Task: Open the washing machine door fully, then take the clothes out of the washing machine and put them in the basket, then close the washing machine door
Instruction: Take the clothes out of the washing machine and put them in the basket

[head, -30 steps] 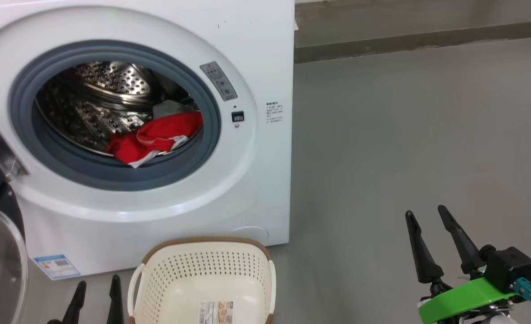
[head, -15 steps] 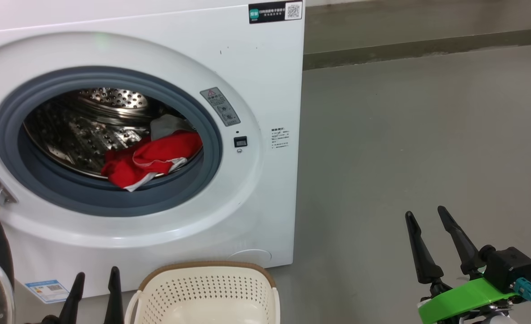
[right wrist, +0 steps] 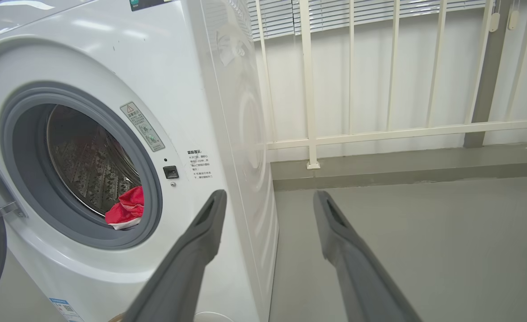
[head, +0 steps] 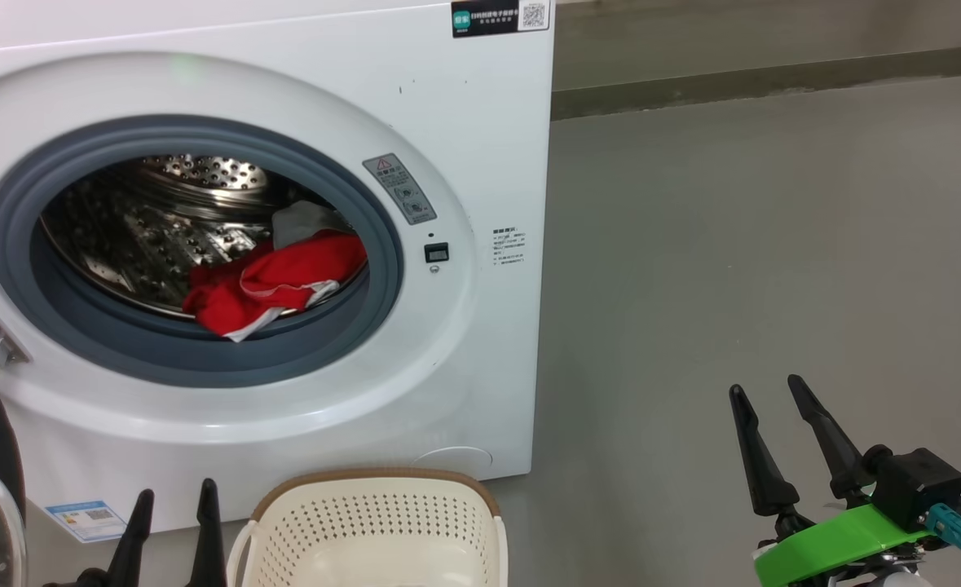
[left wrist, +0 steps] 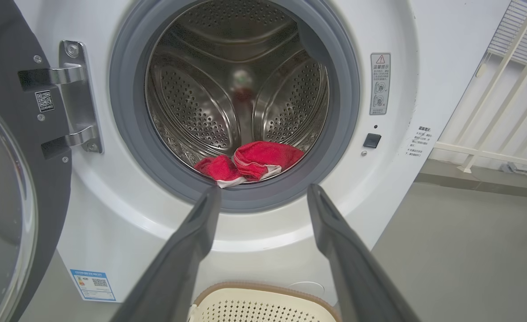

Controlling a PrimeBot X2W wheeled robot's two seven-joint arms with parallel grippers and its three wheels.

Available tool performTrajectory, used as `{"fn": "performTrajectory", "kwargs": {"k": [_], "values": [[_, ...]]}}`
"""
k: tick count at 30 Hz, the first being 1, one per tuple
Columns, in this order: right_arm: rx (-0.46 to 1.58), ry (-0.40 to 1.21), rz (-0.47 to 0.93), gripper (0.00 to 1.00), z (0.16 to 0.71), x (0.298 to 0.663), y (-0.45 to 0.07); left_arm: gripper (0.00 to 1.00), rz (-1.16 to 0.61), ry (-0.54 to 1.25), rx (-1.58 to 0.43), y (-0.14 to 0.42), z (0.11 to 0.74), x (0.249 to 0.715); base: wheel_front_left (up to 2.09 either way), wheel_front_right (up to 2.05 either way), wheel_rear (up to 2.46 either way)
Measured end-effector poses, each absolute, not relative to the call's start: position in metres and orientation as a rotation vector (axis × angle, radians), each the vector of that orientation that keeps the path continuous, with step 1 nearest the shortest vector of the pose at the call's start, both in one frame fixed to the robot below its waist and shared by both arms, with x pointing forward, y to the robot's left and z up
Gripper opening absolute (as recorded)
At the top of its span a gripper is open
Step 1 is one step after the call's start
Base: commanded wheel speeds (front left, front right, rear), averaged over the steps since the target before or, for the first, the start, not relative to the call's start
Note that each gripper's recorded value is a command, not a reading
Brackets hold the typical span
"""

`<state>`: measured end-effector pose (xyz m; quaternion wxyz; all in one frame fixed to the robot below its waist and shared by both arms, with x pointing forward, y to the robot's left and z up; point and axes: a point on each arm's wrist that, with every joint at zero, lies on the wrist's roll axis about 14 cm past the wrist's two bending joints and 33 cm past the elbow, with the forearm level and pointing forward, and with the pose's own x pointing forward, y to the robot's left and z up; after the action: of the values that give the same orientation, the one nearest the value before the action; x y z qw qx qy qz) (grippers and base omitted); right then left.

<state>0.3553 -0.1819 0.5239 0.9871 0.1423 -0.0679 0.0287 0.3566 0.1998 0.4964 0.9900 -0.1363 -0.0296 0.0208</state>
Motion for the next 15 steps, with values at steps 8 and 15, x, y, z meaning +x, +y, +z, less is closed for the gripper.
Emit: {"fn": "performTrajectory", "kwargs": {"k": [8, 15], "values": [[0.289, -0.118, 0.068, 1.0, 0.519, 0.36, -0.177, 1.0, 0.065, -0.035, -0.277, 0.201, 0.489, 0.357, 0.0, 0.0, 0.0], [0.282, -0.084, 0.105, 1.0, 0.51, 0.37, -0.166, 1.0, 0.074, -0.058, -0.315, 0.201, 0.498, 0.386, 0.0, 0.0, 0.0]]}}
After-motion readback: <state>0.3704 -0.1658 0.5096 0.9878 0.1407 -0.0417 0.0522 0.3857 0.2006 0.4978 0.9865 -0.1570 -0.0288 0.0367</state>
